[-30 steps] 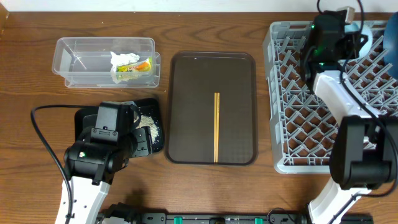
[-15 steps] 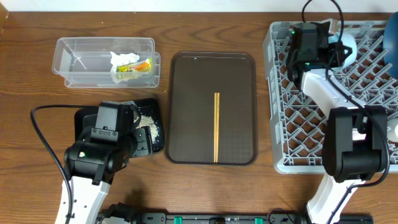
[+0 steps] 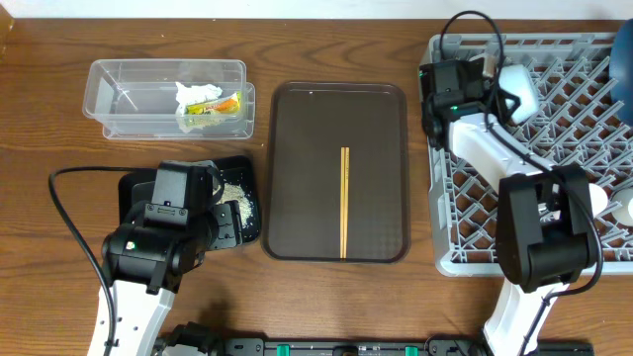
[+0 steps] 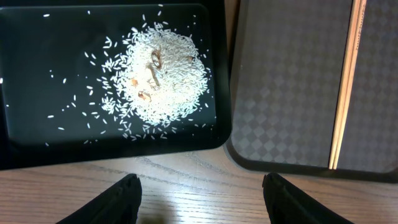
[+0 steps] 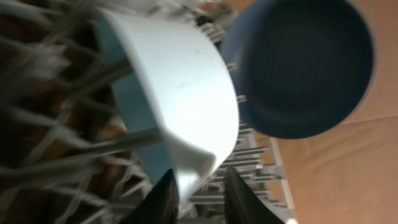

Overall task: Sort waste into correct bins and load items into the dishwasher rack
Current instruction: 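Reach the right gripper to the chopsticks and grasp them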

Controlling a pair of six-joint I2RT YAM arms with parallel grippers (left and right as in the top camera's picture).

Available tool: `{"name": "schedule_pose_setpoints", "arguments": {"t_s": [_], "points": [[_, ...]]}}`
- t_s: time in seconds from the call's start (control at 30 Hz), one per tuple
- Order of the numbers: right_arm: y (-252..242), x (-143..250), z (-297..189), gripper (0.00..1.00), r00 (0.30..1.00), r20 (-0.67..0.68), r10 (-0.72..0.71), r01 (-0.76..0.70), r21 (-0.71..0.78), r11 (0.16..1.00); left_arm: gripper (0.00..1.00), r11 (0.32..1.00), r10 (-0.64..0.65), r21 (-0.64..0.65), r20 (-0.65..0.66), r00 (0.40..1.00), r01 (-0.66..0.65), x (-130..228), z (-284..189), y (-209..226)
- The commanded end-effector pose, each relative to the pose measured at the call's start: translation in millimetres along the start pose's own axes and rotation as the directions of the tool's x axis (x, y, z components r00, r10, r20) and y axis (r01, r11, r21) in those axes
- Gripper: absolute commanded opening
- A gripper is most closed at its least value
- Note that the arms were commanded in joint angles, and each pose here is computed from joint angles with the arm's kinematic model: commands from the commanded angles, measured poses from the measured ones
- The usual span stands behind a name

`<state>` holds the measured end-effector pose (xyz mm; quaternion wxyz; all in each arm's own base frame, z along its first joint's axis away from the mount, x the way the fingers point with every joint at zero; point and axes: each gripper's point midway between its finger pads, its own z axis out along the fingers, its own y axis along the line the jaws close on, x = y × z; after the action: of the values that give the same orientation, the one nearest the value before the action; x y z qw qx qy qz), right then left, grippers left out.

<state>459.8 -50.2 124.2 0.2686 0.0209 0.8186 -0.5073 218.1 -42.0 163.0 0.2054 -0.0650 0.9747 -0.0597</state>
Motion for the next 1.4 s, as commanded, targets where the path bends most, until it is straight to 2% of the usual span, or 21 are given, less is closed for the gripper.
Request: {"name": "schedule_pose_setpoints", "arguments": {"t_s": [0.0, 0.17, 0.33, 0.4, 0.47, 0.6, 0.67, 0.83, 0.9, 1.03, 1.17, 1.37], "points": [[5, 3, -5, 0.37, 0.998, -0.002, 0.062, -0.062, -0.023, 0.998, 0.66, 1.0, -0.007, -0.016, 0.008, 1.0, 0.007, -2, -1, 3], [-11, -9, -24, 0.44, 0.992, 0.024, 0.126, -0.122, -0.108, 0.987, 0.66, 1.0, -0.007, -0.017, 0.003, 1.0, 0.007, -1, -1, 4], [-18, -23, -62, 0.6, 0.982, 0.046, 0.185, -0.154, -0.384, 0.91, 0.66, 1.0, -0.007, -0.019, -0.003, 1.0, 0.007, 1, -1, 4], [-7, -26, -93, 0.7, 0.981, 0.053, 0.187, -0.124, -0.572, 0.811, 0.67, 1.0, -0.007, -0.019, -0.003, 1.0, 0.007, 1, -1, 4], [8, -26, -133, 0.75, 0.982, 0.059, 0.181, -0.075, -0.755, 0.651, 0.71, 1.0, -0.007, -0.019, -0.002, 1.0, 0.007, 1, -1, 4], [32, -20, -204, 0.7, 0.984, 0.008, 0.177, -0.048, -0.95, 0.309, 0.72, 1.0, -0.007, -0.019, -0.003, 1.0, 0.007, 1, -1, 4], [41, -13, -221, 0.7, 0.986, -0.054, 0.157, -0.091, -0.966, 0.24, 0.72, 1.0, -0.007, -0.019, -0.003, 1.0, 0.007, 1, -1, 4], [72, 12, -243, 0.7, 0.994, -0.096, 0.044, -0.104, -0.97, 0.218, 0.72, 1.0, -0.007, -0.019, -0.003, 1.0, 0.007, 1, -1, 4], [88, 25, -253, 0.67, 0.994, -0.112, -0.013, -0.106, -0.97, 0.217, 0.72, 1.0, -0.007, -0.019, -0.003, 1.0, 0.007, 1, -1, 4], [121, 51, -260, 0.67, 0.983, -0.157, -0.099, -0.124, -0.952, 0.279, 0.72, 1.0, -0.007, -0.017, -0.004, 1.0, 0.007, 1, -1, 4], [150, 71, -266, 0.67, 0.97, -0.178, -0.165, -0.122, -0.945, 0.303, 0.72, 1.0, -0.007, -0.016, -0.004, 1.0, 0.007, 1, -1, 4], [179, 97, -256, 0.67, 0.94, -0.274, -0.203, -0.177, -0.9, 0.399, 0.72, 1.0, -0.007, -0.016, -0.004, 1.0, 0.007, 1, -1, 4]]}}
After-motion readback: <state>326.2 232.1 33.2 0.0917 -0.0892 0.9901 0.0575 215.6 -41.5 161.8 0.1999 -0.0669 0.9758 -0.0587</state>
